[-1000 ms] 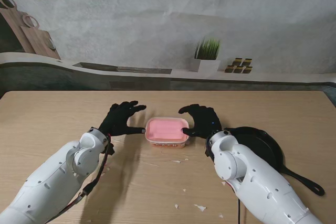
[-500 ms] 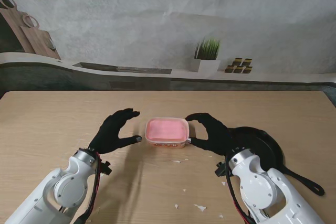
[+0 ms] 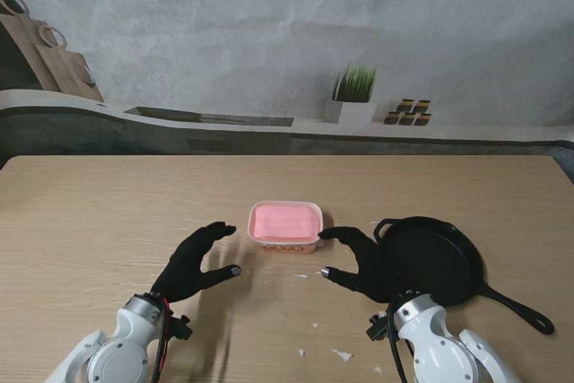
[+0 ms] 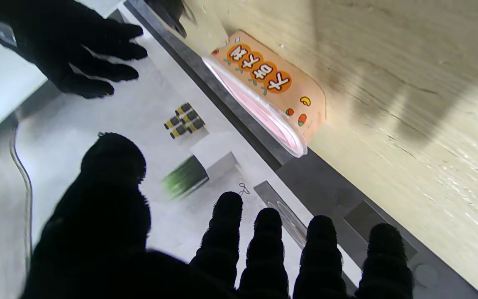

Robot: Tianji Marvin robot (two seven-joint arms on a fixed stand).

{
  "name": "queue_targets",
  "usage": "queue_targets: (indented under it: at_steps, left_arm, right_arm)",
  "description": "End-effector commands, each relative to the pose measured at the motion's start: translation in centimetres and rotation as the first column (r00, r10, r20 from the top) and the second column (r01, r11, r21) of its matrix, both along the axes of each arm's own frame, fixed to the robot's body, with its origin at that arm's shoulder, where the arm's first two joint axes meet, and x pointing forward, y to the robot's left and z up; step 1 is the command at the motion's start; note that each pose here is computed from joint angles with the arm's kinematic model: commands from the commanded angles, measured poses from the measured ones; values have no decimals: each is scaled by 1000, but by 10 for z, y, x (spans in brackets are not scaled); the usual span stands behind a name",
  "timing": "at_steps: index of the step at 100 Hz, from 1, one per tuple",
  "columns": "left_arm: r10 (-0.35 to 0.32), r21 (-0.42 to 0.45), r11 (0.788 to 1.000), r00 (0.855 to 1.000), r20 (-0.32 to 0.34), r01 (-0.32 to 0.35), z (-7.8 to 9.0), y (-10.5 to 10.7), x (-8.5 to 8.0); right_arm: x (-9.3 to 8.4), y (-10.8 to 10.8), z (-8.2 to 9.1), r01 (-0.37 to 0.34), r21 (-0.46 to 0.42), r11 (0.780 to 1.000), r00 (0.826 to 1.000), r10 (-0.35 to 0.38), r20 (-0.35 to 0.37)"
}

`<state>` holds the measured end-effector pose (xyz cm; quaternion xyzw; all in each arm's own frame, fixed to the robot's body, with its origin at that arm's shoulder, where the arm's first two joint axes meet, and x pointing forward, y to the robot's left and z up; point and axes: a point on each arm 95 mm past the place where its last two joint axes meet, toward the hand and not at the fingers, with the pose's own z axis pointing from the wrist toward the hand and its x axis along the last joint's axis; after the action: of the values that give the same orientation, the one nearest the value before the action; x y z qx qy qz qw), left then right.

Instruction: Load dumplings into a food container

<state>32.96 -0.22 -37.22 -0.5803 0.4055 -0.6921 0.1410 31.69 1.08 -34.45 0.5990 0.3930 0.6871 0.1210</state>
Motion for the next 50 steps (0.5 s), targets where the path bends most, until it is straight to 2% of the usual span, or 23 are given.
queue_targets:
  at_steps: [1, 50]
  left_arm:
    - [-14, -12, 1000, 1000, -20, 13, -4, -3, -3]
    - [-10, -2, 1000, 1000, 1, 10, -5, 0, -5]
  right_arm:
    - [-4, 5, -4, -13, 8, 1000, 1000, 13, -9]
    - [-5, 14, -6, -26, -1, 1000, 1000, 26, 1]
